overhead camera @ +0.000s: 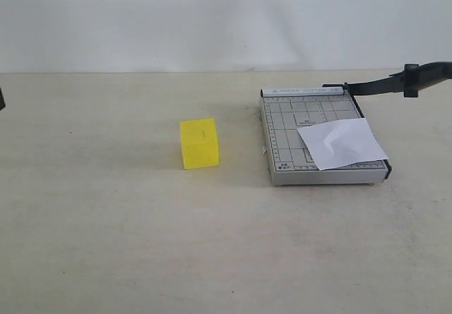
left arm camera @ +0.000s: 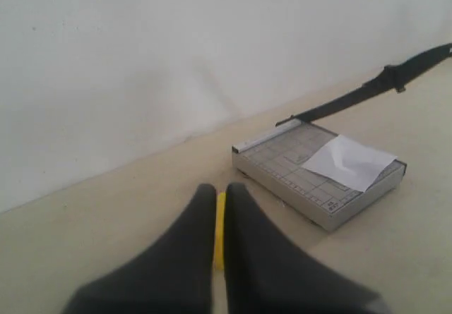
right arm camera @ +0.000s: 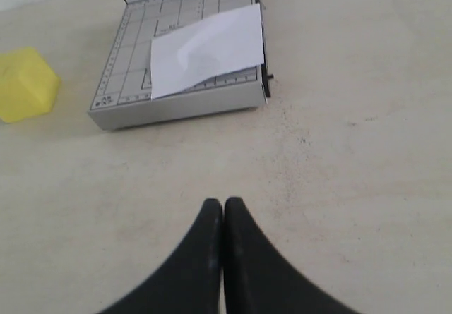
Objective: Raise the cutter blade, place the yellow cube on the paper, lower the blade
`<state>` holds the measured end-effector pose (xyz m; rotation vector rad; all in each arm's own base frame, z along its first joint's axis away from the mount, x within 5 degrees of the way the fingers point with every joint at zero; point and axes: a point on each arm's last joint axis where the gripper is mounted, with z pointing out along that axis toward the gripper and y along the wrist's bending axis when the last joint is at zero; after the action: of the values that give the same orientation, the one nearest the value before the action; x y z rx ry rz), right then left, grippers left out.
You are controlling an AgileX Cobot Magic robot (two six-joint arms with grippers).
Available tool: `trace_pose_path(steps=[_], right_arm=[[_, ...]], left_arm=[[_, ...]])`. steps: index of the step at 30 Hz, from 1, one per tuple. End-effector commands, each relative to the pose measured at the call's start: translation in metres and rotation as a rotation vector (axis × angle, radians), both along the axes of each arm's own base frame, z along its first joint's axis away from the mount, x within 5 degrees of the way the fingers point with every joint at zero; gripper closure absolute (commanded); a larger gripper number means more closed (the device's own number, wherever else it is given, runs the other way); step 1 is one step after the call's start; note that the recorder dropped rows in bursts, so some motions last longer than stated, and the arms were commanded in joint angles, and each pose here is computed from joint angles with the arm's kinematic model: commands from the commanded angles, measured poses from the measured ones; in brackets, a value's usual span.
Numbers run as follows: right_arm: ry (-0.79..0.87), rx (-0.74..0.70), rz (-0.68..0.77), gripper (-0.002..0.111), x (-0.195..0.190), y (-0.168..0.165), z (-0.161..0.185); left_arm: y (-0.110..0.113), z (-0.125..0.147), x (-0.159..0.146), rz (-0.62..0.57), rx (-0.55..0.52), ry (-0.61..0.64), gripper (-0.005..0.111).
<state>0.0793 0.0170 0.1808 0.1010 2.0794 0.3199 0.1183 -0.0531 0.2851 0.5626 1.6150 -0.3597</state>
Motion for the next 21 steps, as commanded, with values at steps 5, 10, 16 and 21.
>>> trace_pose_path(steps=[5,10,16,21], right_arm=[[0.039,-0.006,0.002,0.108,-0.004,0.0,-0.013],[0.039,-0.006,0.002,0.108,-0.004,0.0,-0.013],[0.039,-0.006,0.002,0.108,-0.004,0.0,-0.013],[0.039,-0.006,0.002,0.108,-0.004,0.0,-0.013]], left_arm=[[-0.017,-0.01,0.041,-0.096,0.142,0.1,0.102],[-0.034,-0.024,0.061,-0.14,0.199,0.179,0.102],[-0.067,-0.032,0.079,-0.225,0.258,0.222,0.102],[-0.102,-0.033,0.095,-0.287,0.33,0.212,0.102]])
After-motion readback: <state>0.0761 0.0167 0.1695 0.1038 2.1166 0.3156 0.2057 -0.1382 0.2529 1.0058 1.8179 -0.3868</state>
